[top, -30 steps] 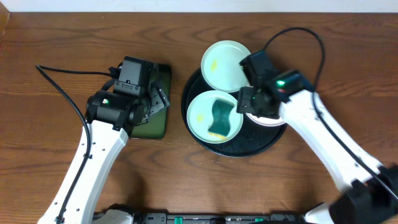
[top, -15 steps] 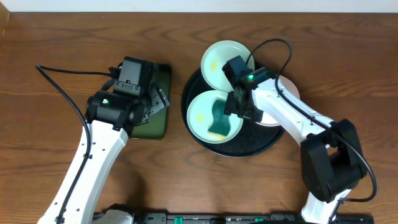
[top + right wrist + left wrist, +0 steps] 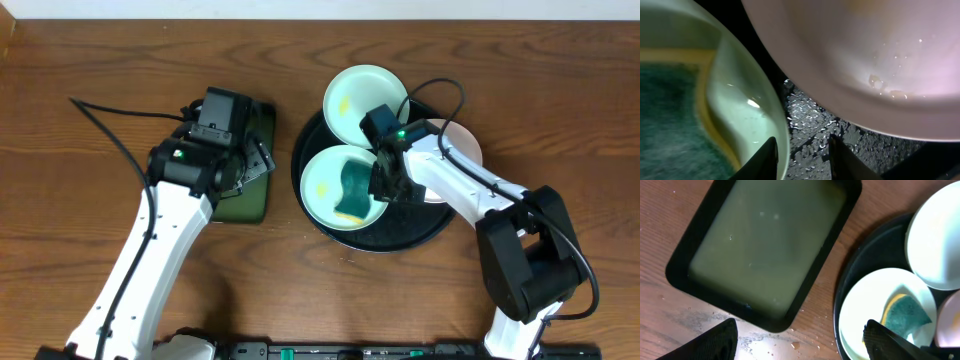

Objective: Clean dirty plates on tray and stack at the side
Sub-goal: 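Move the left gripper back and grasp the sponge on the plate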

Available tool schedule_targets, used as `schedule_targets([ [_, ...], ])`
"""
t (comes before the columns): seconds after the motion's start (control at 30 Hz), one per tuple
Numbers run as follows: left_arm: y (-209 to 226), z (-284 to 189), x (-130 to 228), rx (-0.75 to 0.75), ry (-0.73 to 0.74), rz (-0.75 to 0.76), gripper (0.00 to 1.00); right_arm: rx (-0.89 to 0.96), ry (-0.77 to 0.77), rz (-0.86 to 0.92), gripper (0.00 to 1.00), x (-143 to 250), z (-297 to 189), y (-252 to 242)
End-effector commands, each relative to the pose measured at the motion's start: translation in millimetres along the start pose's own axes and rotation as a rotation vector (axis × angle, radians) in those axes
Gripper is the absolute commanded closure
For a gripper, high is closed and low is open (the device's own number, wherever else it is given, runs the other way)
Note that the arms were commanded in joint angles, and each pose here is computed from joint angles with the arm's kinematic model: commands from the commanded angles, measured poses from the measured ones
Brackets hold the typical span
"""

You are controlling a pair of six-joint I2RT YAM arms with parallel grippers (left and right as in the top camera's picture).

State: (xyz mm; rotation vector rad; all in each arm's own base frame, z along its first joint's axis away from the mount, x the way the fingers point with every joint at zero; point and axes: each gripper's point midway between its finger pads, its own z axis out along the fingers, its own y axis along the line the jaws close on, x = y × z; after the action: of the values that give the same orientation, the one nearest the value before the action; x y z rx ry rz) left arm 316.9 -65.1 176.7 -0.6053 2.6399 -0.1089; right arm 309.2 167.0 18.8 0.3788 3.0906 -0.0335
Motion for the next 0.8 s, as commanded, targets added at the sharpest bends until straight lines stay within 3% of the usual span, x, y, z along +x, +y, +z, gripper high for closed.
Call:
schedule_targets([
  [0.0, -0.6, 9.7, 0.2, -0.019, 0.02, 0.004, 0.19, -0.003, 0.008, -0.06, 0.68, 2.5, 7.5, 3.2],
  [0.17, -5.7, 24.1, 8.3, -0.014, 0.081, 0.02, 0.19, -0.025, 0.007, -0.073, 0.68, 1.5, 7.7, 7.8],
  [0.37, -45.7, 27.3, 22.0, 0.205, 0.172, 0.192, 0.19, -0.038, -0.007, -0.079, 0.72, 0.4, 18.6, 5.8],
  [0.77, -50.4, 27.3, 25.8, 0.233, 0.178, 0.283, 0.21, -0.052, 0.006, -0.115, 0.84, 3.3, 27.4, 1.7],
])
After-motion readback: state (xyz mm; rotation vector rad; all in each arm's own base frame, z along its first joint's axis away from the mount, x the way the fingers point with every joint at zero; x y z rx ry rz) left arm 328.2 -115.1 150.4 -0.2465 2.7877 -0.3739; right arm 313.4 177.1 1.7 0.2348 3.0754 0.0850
